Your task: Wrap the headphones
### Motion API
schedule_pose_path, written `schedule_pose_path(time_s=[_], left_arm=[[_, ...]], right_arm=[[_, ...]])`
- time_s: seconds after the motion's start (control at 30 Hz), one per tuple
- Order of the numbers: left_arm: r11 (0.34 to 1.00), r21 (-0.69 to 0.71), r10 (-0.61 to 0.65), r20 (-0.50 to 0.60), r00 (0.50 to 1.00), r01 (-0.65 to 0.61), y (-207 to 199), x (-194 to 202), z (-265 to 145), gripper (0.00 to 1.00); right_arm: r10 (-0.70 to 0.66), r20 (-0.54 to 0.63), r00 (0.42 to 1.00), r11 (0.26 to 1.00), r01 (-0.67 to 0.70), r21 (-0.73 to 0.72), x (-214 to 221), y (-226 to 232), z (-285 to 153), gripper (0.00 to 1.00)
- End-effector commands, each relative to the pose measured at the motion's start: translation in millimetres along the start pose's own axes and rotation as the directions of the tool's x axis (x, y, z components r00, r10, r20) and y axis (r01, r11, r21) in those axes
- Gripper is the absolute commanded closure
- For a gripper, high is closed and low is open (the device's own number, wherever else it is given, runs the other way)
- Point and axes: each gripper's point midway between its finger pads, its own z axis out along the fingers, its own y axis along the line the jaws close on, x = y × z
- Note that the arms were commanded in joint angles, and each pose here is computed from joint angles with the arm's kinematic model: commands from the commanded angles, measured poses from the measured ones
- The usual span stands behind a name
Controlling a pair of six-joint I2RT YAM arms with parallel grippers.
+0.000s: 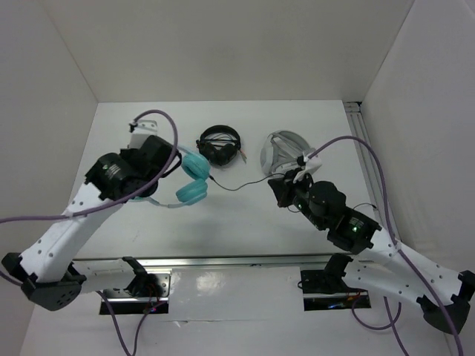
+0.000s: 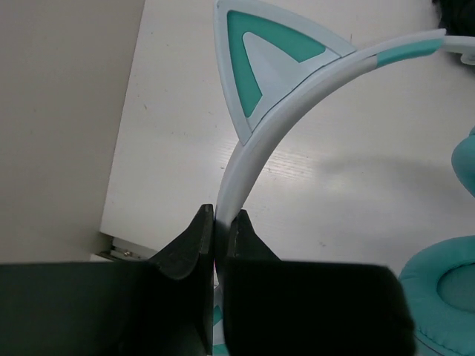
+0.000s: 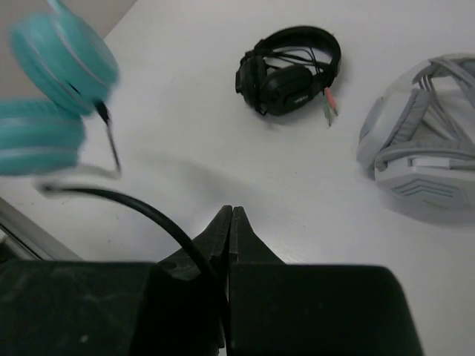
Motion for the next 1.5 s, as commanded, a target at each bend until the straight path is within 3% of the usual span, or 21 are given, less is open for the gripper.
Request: schedule_pose_path(time_s=[0.0, 0.07, 0.1, 0.2, 0.37, 0.5, 0.7, 1.03, 1.17, 1.23, 1.47], left_arm=[[0.996, 0.078, 0.045, 0.048, 0.998, -0.049, -33, -12, 14, 1.00], [0.979, 0.148, 0.137, 0.022, 0.990, -0.139, -56, 5, 16, 1.00], [0.965, 0.201, 0.169, 0.006, 0.986, -0.167, -72, 10, 15, 1.00], [0.896, 0.353, 0.276, 0.033, 0.961, -0.270, -112, 26, 3, 1.00], [0.698, 0.556, 0.460, 0.136, 0.877, -0.452, -171, 58, -33, 1.00], [0.605, 0.603, 0.526, 0.188, 0.829, -0.520, -193, 73, -51, 1.00], [0.553, 0.653, 0.522, 0.212, 0.826, -0.517, -194, 77, -65, 1.00], [0.342, 0.814, 0.417, 0.317, 0.852, -0.470, -192, 67, -118, 1.00], [0.321, 0.832, 0.332, 0.348, 0.877, -0.452, -186, 54, -131, 1.00], [0.347, 0.836, 0.263, 0.348, 0.900, -0.425, -179, 39, -138, 1.00], [0.523, 0.808, 0.050, 0.291, 0.955, -0.273, -155, -3, -134, 1.00]], right_arm=[[-0.038, -0.025, 0.999, 0.997, 0.039, 0.069, -26, 2, -3, 1.00], [-0.077, -0.052, 0.996, 0.996, 0.078, 0.032, -41, 16, -1, 1.00], [-0.141, -0.119, 0.983, 0.989, 0.144, 0.016, -28, 17, 6, 1.00], [-0.201, -0.174, 0.964, 0.980, 0.198, -0.038, -23, 29, 14, 1.00], [-0.243, -0.228, 0.943, 0.967, 0.218, -0.131, -8, 50, 19, 1.00], [-0.268, -0.253, 0.930, 0.960, 0.237, -0.149, 1, 56, 24, 1.00], [-0.293, -0.285, 0.913, 0.956, 0.287, -0.063, 12, 36, 29, 1.00], [-0.305, -0.271, 0.913, 0.952, 0.291, -0.092, 22, 39, 35, 1.00], [-0.318, -0.260, 0.912, 0.945, 0.280, -0.171, 27, 51, 34, 1.00], [-0.314, -0.249, 0.916, 0.942, 0.267, -0.203, 27, 57, 33, 1.00], [-0.295, -0.171, 0.940, 0.935, 0.247, -0.253, 25, 64, 29, 0.96]])
